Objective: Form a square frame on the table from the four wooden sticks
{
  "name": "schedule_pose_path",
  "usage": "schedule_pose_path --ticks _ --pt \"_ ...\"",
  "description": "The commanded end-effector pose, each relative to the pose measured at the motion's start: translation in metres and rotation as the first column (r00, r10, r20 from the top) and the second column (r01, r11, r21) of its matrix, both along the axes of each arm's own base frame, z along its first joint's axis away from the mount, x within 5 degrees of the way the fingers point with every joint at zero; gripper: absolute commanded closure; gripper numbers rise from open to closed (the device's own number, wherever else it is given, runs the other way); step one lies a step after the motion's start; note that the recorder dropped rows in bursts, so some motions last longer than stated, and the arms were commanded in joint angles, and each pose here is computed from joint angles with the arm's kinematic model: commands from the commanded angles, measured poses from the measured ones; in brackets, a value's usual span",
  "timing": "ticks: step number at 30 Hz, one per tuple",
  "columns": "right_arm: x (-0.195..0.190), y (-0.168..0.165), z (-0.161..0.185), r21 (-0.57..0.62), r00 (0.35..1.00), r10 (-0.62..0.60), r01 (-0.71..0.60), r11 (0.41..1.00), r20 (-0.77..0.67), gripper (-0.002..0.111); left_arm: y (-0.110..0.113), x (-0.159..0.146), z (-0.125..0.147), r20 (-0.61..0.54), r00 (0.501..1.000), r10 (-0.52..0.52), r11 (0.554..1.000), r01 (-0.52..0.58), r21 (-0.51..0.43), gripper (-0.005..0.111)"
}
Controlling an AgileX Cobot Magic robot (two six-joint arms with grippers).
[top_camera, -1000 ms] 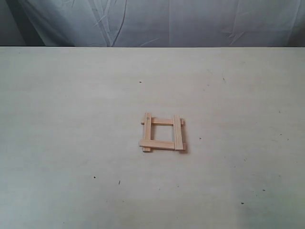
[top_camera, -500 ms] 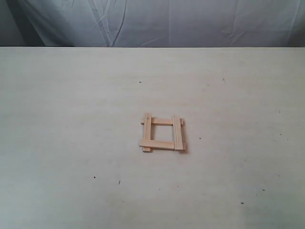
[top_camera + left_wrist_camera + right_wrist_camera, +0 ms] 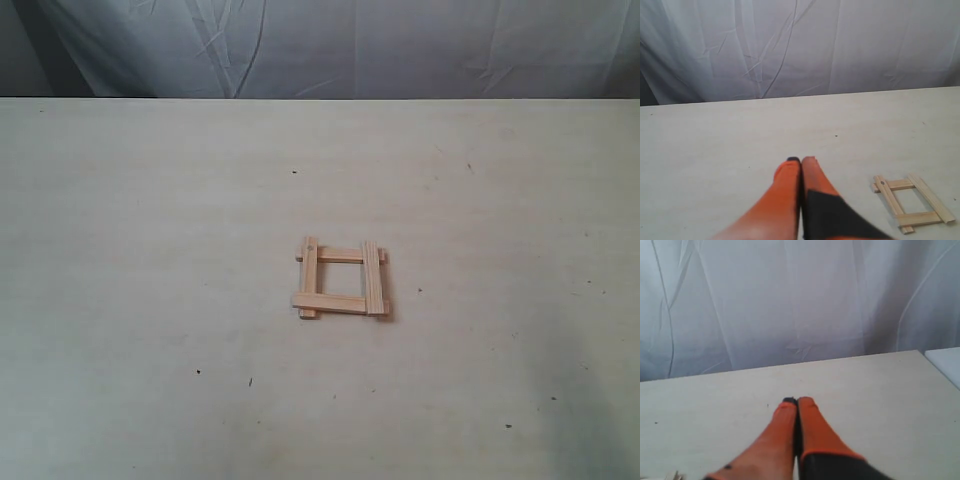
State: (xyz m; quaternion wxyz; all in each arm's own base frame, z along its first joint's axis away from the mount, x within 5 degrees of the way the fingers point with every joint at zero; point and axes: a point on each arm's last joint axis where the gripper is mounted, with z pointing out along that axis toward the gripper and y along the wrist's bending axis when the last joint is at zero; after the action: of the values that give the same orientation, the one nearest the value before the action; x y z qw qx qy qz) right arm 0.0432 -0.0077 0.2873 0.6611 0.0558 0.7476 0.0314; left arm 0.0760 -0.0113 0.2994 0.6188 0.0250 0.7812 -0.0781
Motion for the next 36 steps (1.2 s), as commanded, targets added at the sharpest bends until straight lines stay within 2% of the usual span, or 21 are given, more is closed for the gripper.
schedule_pose_path --ticks 1,3,5,10,19,30,36 --pt "-0.003 -0.001 0.0 -0.004 0.999 -0.027 0.027 1.0 0.023 0.108 0.0 -0.001 -0.002 0.001 1.0 0.002 1.0 -0.002 -0.001 0.107" --pt "-0.003 -0.001 -0.002 -0.004 1.0 -0.022 0.022 1.0 0.018 0.108 0.0 -0.001 -0.002 0.001 1.0 0.002 1.0 -0.002 -0.001 0.107" --pt "-0.007 -0.001 -0.006 -0.126 1.0 -0.005 0.008 0.992 0.024 0.108 0.0 -0.001 -0.002 0.001 1.0 0.002 1.0 -0.002 -0.001 0.107" --pt "-0.007 0.005 -0.031 -0.168 0.998 0.064 -0.064 0.984 -0.01 0.108 0.001 -0.001 -0.002 0.001 1.0 0.003 1.0 -0.003 0.004 0.107" --pt "0.006 0.009 -0.085 -0.098 0.987 0.095 -0.108 0.989 -0.13 0.108 0.001 -0.001 -0.002 0.001 1.0 0.003 1.0 -0.003 0.004 0.107" --pt "0.009 0.009 -0.107 -0.046 0.983 0.064 -0.072 0.996 -0.171 0.108 0.001 -0.001 -0.002 0.001 1.0 0.003 1.0 -0.003 0.004 0.107" --pt "0.01 0.008 -0.107 -0.027 0.987 0.04 -0.044 0.999 -0.158 0.108 0.001 -0.001 -0.002 0.001 1.0 0.003 1.0 -0.003 0.004 0.107"
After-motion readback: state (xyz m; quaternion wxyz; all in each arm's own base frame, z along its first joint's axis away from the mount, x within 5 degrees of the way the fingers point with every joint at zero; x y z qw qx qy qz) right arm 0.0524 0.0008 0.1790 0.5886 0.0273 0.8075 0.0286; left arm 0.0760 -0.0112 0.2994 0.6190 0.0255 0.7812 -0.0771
